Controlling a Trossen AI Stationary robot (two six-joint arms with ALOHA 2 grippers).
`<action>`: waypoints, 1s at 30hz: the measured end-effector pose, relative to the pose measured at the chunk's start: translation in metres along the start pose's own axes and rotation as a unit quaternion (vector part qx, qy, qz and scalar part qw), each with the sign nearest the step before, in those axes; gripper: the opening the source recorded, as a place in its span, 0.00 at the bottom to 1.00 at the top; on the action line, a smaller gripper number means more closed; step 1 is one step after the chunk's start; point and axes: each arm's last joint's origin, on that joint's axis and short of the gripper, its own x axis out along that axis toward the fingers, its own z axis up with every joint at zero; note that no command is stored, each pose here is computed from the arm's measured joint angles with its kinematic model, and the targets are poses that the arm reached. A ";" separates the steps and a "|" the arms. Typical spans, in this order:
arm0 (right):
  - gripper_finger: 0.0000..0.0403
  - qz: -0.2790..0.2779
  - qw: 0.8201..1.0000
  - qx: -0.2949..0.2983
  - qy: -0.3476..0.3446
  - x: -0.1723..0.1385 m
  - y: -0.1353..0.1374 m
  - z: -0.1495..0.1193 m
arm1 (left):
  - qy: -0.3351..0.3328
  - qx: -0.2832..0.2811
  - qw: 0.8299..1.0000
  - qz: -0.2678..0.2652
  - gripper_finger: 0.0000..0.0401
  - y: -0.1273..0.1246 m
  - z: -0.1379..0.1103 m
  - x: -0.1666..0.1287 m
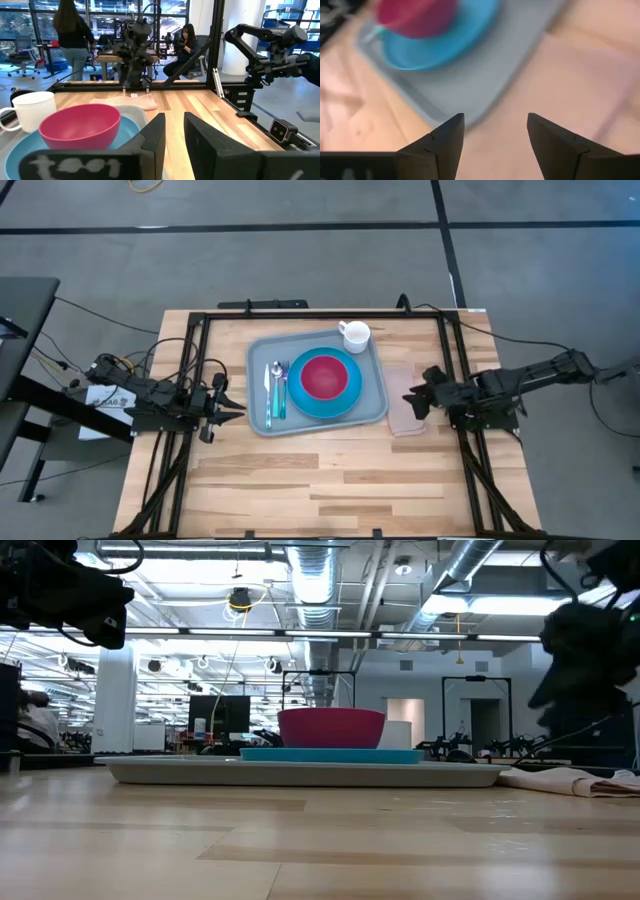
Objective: Set up tray
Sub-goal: Put the napkin on the right side of the plate on the tray
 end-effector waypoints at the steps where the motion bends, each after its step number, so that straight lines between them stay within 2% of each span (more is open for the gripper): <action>1: 0.52 -0.013 1.000 0.019 0.010 0.002 -0.001 -0.002 | 0.000 0.000 1.000 0.000 0.15 0.000 0.000 0.000; 5: 0.51 -0.076 0.991 0.098 0.048 0.007 -0.007 -0.009 | 0.000 0.000 1.000 0.000 0.15 0.000 0.000 0.000; 10: 0.51 -0.165 0.975 0.126 0.083 0.013 -0.015 -0.018 | 0.000 0.000 1.000 0.000 0.15 0.000 0.000 0.000; 22: 0.51 -0.209 0.959 0.162 0.106 0.033 -0.012 -0.019 | -0.001 0.005 1.000 0.001 0.15 0.000 0.000 0.000; 30: 0.48 -0.270 0.942 0.157 0.127 0.052 -0.015 -0.021 | 0.000 0.004 1.000 0.001 0.15 0.000 0.000 0.000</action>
